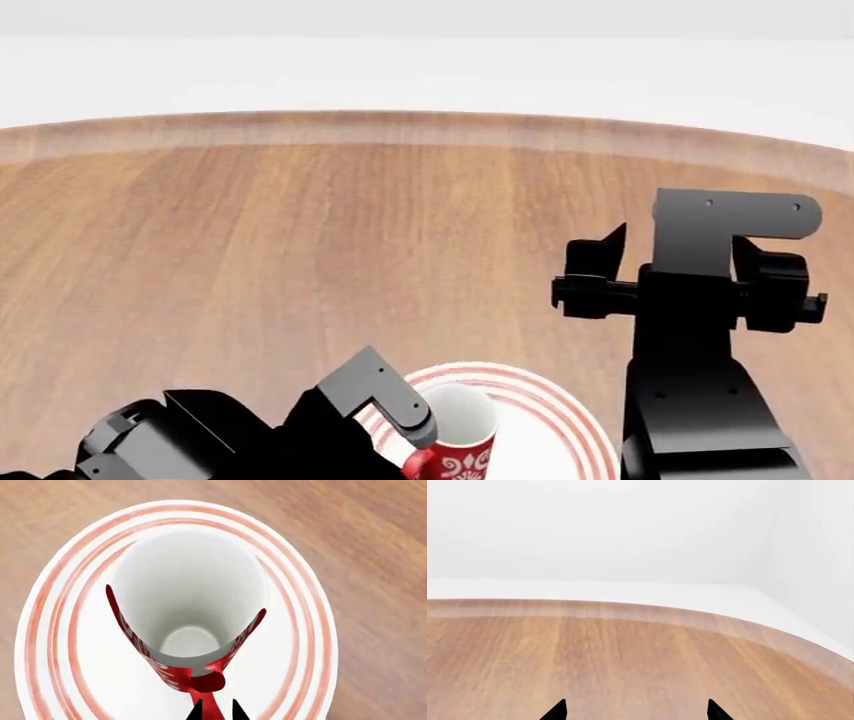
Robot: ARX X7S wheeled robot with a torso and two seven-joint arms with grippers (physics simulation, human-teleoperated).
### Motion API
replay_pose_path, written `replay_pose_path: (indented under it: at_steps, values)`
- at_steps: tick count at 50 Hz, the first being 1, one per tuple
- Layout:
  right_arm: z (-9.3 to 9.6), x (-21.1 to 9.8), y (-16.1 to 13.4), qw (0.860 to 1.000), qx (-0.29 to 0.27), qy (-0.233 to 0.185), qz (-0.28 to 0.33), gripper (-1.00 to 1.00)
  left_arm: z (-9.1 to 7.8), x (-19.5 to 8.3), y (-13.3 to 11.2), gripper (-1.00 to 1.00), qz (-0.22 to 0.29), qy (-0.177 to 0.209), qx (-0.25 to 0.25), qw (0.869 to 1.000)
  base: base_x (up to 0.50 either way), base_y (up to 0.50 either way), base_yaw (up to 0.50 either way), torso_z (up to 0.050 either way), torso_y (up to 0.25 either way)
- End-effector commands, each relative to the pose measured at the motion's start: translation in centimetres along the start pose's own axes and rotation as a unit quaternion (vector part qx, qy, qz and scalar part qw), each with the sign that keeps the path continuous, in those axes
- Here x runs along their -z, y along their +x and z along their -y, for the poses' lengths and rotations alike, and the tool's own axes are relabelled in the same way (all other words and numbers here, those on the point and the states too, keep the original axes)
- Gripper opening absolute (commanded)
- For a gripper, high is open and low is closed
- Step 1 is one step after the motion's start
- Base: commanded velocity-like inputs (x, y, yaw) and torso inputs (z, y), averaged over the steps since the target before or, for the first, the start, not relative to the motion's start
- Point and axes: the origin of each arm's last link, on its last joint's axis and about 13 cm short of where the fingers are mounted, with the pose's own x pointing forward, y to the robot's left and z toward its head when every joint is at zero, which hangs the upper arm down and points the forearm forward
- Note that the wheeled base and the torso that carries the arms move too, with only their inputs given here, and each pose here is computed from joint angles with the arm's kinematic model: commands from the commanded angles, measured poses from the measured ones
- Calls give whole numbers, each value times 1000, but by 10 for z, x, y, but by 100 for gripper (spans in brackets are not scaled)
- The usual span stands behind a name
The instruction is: Pick up the red mug and put it on the plate
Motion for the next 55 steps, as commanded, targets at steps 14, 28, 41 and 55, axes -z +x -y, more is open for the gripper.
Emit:
replay_pose_path:
  at_steps: [14,28,41,55]
  values:
    - [1,2,0,1000,2,0,1,100,2,1,0,-100,-7,-11,5,1000,0,0,0,0,0]
    - [0,4,1,1000,1,0,-1,100,2,3,1,100,-13,-13,6,1000,0,0,0,0,0]
    - [-2,6,2,1000,0,-1,-3,100,3,4,1,100,-15,-13,11,1000,0,0,0,0,0]
    - [-4,7,3,1000,-2,-3,-4,100,3,4,1,100,-17,-11,7,1000,0,0,0,0,0]
